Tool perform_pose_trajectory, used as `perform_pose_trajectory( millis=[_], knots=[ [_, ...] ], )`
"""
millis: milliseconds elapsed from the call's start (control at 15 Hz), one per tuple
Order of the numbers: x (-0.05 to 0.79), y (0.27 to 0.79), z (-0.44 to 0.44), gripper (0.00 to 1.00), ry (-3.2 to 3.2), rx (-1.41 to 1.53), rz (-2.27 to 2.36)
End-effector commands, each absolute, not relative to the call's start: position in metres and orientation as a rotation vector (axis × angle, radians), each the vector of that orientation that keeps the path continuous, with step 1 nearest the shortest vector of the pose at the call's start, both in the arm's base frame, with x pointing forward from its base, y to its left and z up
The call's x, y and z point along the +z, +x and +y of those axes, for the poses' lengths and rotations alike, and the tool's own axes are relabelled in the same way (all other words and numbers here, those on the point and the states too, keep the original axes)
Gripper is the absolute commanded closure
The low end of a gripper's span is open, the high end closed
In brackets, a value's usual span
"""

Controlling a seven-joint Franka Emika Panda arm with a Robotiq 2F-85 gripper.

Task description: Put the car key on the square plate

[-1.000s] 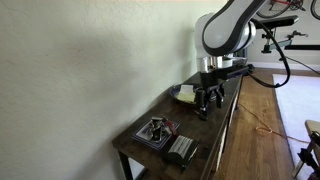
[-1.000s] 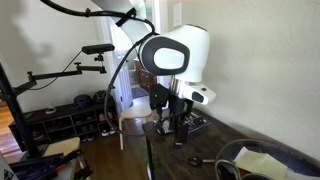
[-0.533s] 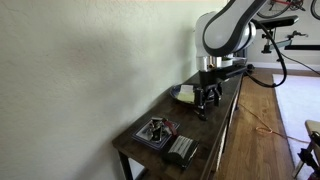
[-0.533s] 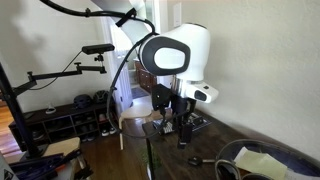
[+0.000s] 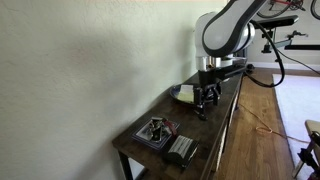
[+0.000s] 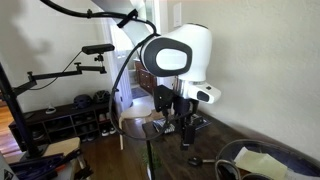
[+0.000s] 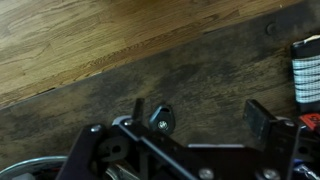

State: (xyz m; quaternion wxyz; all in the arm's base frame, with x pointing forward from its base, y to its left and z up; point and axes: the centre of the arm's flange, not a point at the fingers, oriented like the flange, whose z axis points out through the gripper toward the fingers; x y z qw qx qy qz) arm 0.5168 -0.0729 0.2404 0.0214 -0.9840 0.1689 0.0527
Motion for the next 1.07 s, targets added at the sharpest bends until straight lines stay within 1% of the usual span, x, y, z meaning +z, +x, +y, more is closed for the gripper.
perform_pose_trajectory(
  millis=[0, 400, 1000],
  knots=[
    [0.232, 0.533, -0.086, 0.0, -3.079, 0.092, 0.562],
    [0.218, 0.549, -0.1, 0.0, -3.081, 0.049, 0.615],
    [0.19, 0.554, -0.115, 0.0, -3.051, 0.102, 0.732]
  ],
)
